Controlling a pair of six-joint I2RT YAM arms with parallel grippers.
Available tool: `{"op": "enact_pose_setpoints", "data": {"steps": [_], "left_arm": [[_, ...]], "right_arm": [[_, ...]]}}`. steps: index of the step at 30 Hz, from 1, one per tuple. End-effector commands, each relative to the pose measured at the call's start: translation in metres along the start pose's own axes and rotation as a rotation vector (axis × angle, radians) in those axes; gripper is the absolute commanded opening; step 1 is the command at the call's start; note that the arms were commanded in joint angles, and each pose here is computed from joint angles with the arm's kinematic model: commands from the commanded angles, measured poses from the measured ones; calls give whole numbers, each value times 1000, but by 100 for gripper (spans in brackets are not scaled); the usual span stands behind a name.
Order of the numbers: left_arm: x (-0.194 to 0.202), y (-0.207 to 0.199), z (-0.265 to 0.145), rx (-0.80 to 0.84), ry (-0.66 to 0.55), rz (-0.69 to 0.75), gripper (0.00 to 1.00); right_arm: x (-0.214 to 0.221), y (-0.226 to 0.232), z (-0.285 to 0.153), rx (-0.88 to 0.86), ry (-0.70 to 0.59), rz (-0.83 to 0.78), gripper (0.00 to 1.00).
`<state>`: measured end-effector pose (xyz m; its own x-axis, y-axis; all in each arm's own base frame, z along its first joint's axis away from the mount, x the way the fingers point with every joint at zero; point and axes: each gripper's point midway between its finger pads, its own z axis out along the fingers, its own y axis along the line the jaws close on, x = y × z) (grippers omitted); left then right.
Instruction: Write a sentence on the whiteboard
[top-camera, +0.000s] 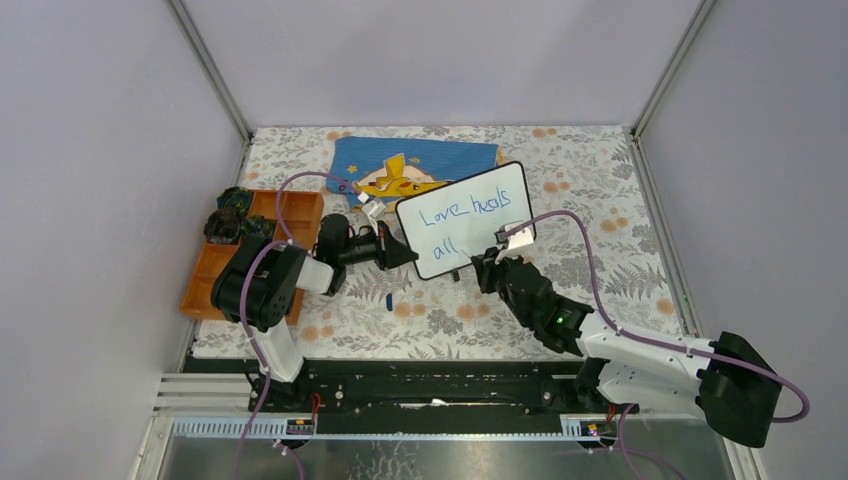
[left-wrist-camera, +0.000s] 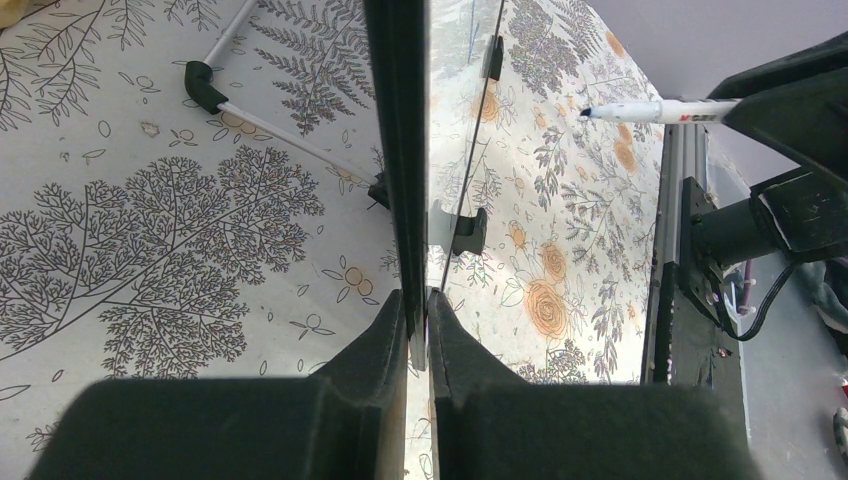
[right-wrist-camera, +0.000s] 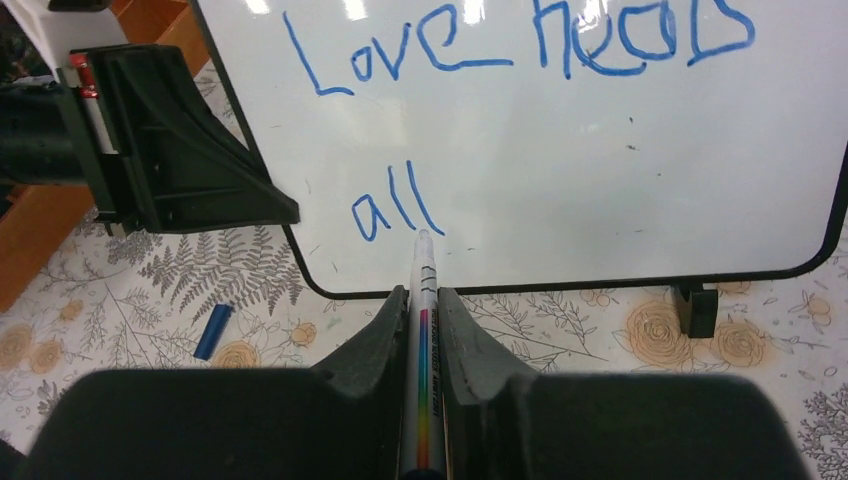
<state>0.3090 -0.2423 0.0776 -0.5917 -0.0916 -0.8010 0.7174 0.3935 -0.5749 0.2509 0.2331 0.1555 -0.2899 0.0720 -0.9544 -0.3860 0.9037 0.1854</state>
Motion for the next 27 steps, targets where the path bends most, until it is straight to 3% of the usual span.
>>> {"op": "enact_pose_setpoints", "data": {"steps": [1, 11, 27], "left_arm": [[23, 5, 2, -32, 66, -26, 0], [23, 5, 3, -32, 66, -26, 0], [26, 5, 3, -36, 81, -23, 0]], "right_arm": [[-13, -1, 4, 9, -55, 128, 0], [8, -25, 12, 55, 5, 212, 0], [7, -21, 19, 29, -9, 233, 0]]}}
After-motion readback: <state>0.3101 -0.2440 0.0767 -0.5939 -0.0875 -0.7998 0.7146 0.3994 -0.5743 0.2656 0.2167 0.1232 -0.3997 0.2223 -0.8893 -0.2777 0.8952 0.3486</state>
